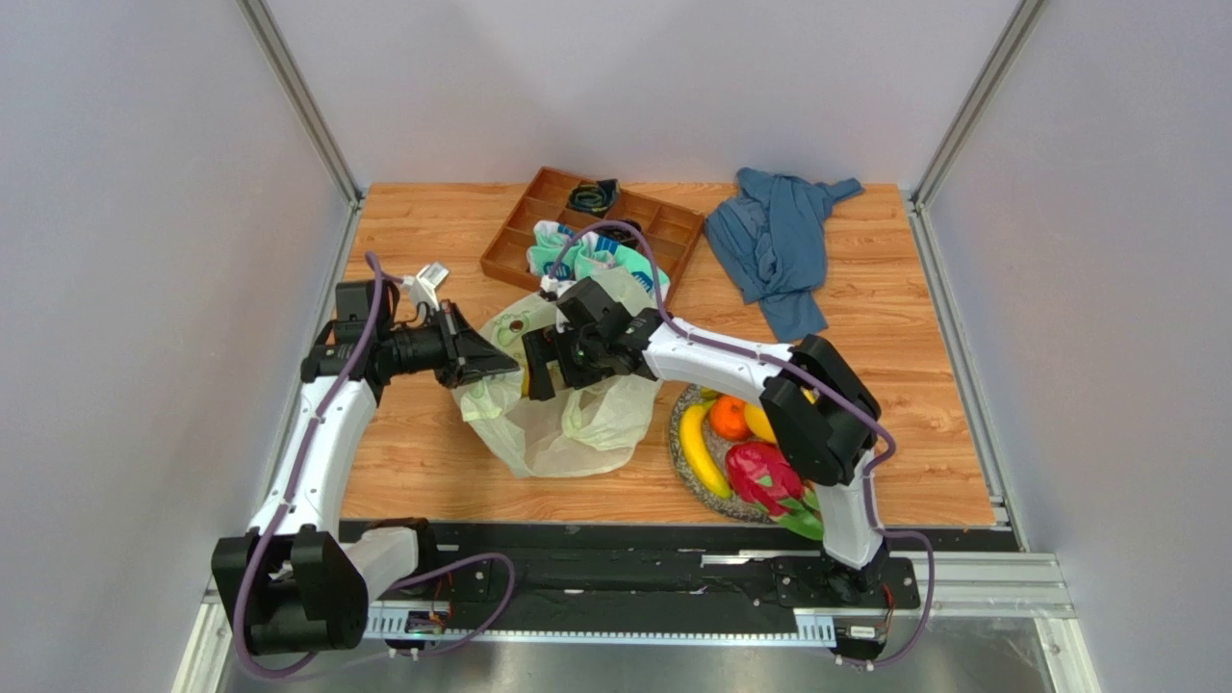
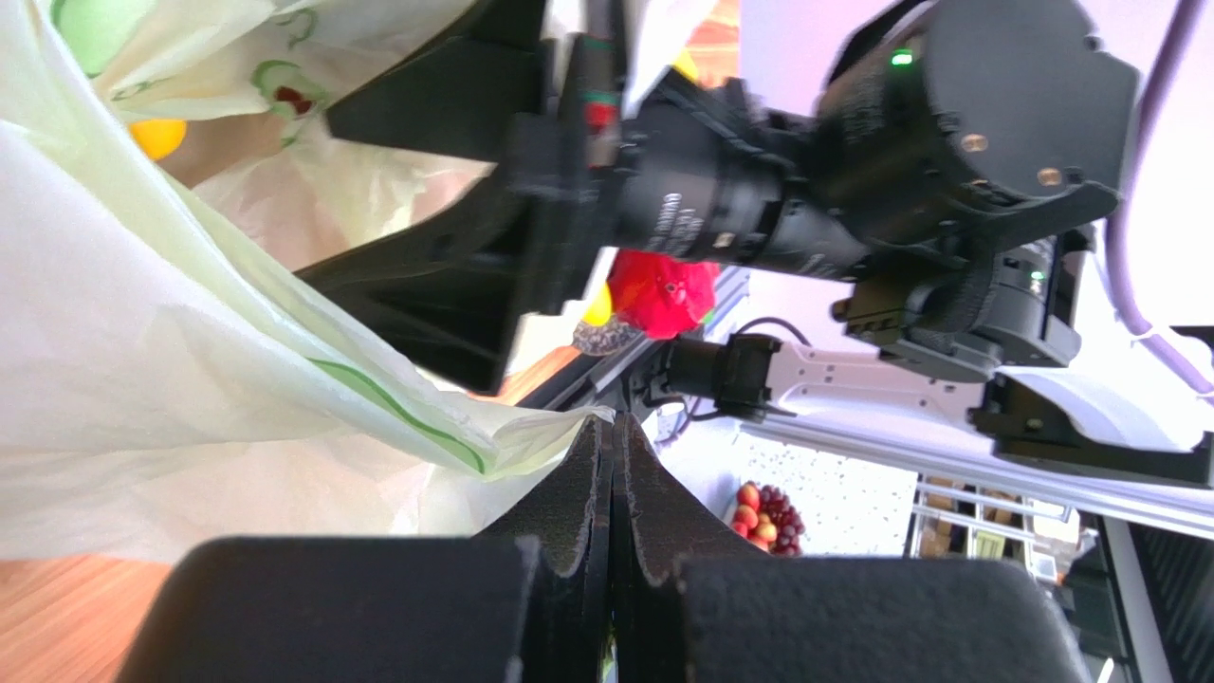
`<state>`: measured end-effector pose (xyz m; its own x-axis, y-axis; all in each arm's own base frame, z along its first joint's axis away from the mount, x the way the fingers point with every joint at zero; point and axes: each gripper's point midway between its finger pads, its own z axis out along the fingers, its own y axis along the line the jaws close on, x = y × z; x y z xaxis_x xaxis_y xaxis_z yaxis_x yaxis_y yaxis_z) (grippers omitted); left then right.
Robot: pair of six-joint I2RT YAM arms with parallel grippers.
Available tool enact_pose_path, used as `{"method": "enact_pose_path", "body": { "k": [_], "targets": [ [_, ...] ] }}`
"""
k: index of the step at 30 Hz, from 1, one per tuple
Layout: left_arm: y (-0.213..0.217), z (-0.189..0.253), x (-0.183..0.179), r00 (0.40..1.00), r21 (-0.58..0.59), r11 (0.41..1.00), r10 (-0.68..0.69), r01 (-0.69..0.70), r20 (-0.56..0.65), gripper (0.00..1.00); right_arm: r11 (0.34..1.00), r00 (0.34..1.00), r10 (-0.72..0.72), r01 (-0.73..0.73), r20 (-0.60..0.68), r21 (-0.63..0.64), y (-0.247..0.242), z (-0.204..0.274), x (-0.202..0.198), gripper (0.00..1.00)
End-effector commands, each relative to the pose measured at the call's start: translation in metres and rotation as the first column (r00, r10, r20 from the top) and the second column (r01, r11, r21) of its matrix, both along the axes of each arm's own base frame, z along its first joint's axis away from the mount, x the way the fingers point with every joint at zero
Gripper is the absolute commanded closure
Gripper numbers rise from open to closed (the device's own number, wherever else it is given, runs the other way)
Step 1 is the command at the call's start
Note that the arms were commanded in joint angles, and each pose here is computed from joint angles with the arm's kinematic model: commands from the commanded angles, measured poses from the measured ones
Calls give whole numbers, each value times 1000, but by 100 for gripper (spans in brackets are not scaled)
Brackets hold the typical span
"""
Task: Take the fake fruits out of the plastic bag
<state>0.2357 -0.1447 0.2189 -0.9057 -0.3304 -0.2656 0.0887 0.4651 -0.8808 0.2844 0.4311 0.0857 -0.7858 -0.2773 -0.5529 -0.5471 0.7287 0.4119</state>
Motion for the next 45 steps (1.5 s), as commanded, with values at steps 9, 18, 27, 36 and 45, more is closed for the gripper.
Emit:
{"method": "enact_pose_path", "body": {
  "k": [9, 18, 27, 36, 45],
  "targets": [
    [6, 15, 18, 999, -8, 1000, 16, -15, 44, 100, 900, 967, 204, -246, 151, 359, 41, 89, -18, 13],
    [-1, 55, 34, 993, -94, 995, -31, 42, 110, 100, 917, 942, 245, -302, 227, 262, 53, 67, -17, 19],
    [-2, 62, 25, 988, -88, 994, -47, 60, 147, 100, 955, 932, 190, -248, 309, 161, 64, 47, 8, 13],
    [-2, 57, 21, 990, -95, 993, -51, 64, 132, 100, 997, 913, 68, -71, 401, -10, 47, 33, 52, 0],
    [-4, 55, 23, 992, -116, 991, -55, 68, 116, 100, 999, 935, 39, -25, 354, -45, 52, 4, 59, 0]
  ]
}}
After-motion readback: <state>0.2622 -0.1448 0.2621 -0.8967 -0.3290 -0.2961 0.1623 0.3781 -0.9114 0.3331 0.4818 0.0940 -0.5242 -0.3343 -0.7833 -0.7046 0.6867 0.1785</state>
